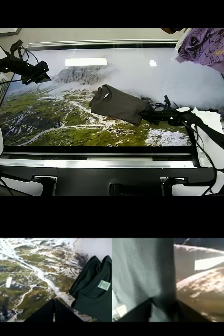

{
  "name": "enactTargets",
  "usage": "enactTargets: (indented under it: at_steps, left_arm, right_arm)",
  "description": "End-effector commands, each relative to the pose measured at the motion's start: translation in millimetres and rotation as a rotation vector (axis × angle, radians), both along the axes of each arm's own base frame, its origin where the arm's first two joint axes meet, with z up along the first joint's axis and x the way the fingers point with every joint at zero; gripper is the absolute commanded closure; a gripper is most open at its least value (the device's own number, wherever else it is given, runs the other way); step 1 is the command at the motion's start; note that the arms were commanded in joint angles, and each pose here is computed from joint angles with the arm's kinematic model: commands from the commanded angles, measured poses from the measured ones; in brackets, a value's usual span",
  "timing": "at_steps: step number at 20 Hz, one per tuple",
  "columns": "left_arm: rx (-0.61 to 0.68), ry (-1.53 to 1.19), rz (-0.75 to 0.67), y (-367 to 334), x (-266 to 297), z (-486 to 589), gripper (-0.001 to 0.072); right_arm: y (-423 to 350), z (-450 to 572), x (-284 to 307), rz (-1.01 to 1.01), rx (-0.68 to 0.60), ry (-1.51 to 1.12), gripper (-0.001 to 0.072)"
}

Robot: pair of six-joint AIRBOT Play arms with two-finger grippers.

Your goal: Fold the clothes and pants, and hang the long-sleeved shirts on hangers.

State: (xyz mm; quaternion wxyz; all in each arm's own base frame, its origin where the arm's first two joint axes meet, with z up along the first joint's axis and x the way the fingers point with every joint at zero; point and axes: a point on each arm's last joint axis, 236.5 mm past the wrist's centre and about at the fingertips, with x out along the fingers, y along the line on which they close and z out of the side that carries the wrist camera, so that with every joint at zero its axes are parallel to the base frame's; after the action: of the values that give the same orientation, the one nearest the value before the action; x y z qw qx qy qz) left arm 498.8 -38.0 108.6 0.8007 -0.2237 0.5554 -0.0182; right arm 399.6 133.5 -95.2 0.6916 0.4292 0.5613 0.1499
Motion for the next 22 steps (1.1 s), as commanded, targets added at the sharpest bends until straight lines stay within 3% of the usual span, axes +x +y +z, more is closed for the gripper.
enactTargets:
  at_steps: [1,3,11,16,22]
  left_arm:
    - [0.000,0.001,-0.001,0,0,-1,0.0691]
    - [0.000,0.001,0.000,0,0,-1,0.0691]
    - [0.000,0.002,-0.001,0,0,-1,0.0691]
    - [-0.001,0.005,-0.002,-1,-1,-1,0.0691]
    - [0.000,0.012,-0.004,-1,-2,-1,0.0691]
  right_arm:
    - [7,-7,13,-0.032,-0.041,-0.035,0.0514]
    - [4,7,27,-0.028,-0.038,-0.084,0.0676]
    - [-95,115,119,-0.215,-0.100,-0.226,0.0678]
    - [-209,157,129,-0.406,-0.224,-0.232,0.0678]
    - [-328,195,103,-0.636,-0.300,-0.219,0.0678]
